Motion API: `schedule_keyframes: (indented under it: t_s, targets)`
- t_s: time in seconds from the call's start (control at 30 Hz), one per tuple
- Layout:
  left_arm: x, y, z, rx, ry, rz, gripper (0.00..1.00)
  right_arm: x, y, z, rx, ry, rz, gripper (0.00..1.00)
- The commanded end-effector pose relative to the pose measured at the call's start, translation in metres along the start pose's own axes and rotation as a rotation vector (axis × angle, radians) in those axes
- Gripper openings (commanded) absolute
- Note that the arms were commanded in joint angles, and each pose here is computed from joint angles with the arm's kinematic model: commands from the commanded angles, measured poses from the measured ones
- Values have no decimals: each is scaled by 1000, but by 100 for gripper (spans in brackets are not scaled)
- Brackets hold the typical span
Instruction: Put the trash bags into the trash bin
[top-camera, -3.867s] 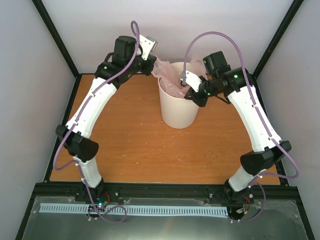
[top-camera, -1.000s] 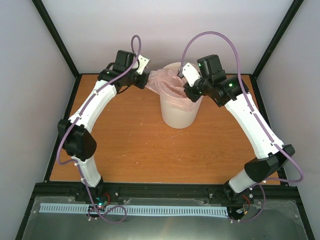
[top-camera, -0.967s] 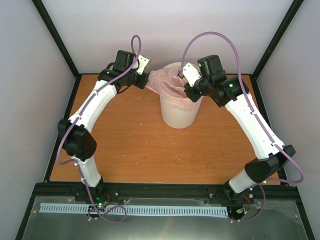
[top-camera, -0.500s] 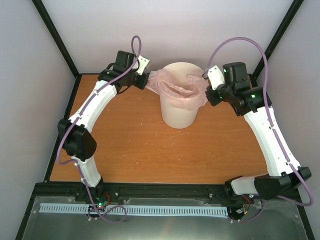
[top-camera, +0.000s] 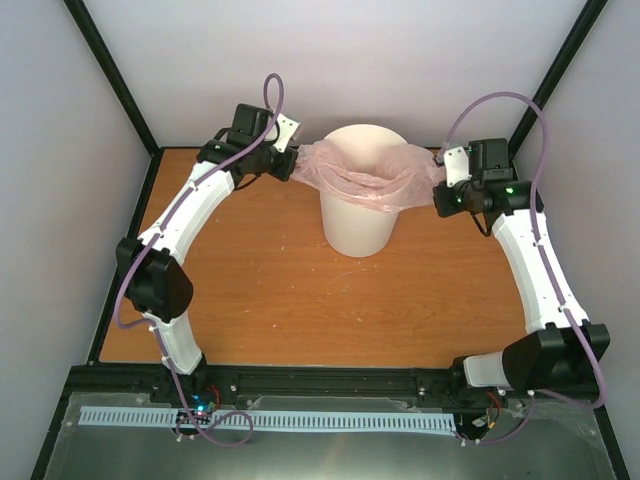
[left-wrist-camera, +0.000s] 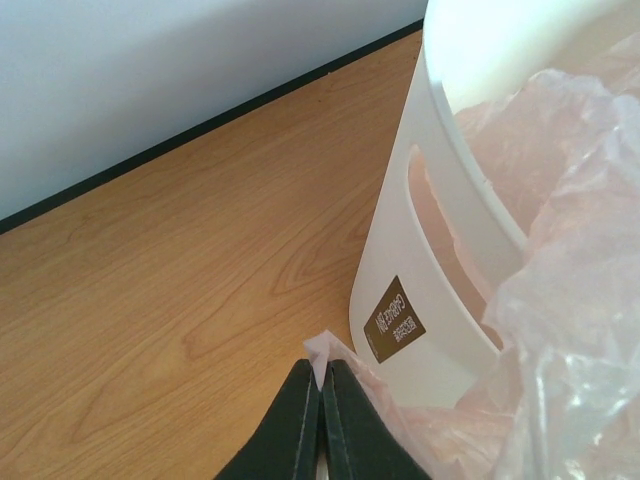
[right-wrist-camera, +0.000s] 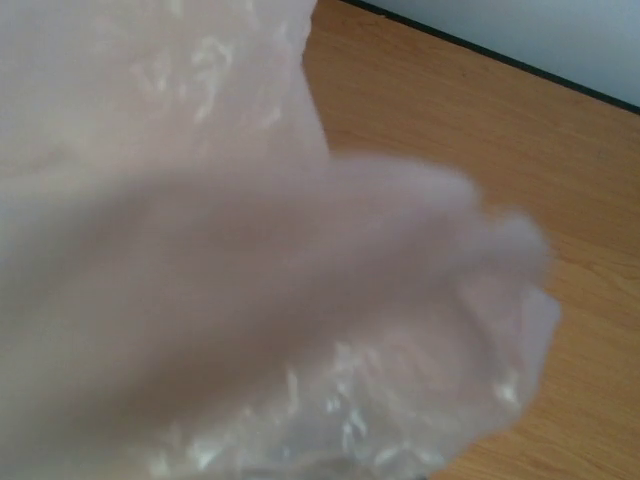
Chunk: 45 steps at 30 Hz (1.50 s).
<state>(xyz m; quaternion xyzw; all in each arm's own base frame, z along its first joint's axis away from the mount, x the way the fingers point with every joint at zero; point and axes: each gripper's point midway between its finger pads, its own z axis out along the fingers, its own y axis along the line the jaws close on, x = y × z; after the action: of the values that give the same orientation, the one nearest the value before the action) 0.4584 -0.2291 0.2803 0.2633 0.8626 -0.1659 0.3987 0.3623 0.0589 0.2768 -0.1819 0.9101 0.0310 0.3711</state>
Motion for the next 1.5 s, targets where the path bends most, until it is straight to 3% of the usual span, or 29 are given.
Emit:
schedule_keyframes:
  t_s: [0.0,0.53,0.73,0.87,1.1,1.47]
  targets:
    - [-11,-6,-14,4,-45,8,1,-10,14,18,-109,-47,-7,3]
    - [-7,-5,13,36,-9,17,1,-2,46,87,-361,14,93,3]
    - [-3,-2,21,33,8,20,1,40,48,103,-341,128,155,3]
    - [13,0,24,21,51,16,1,61,60,96,-385,157,174,3]
    - [10,-19,17,120,32,-1,1,41,80,73,-490,89,207,3]
    - [18,-11,-5,93,55,36,1,27,130,24,-626,43,233,3]
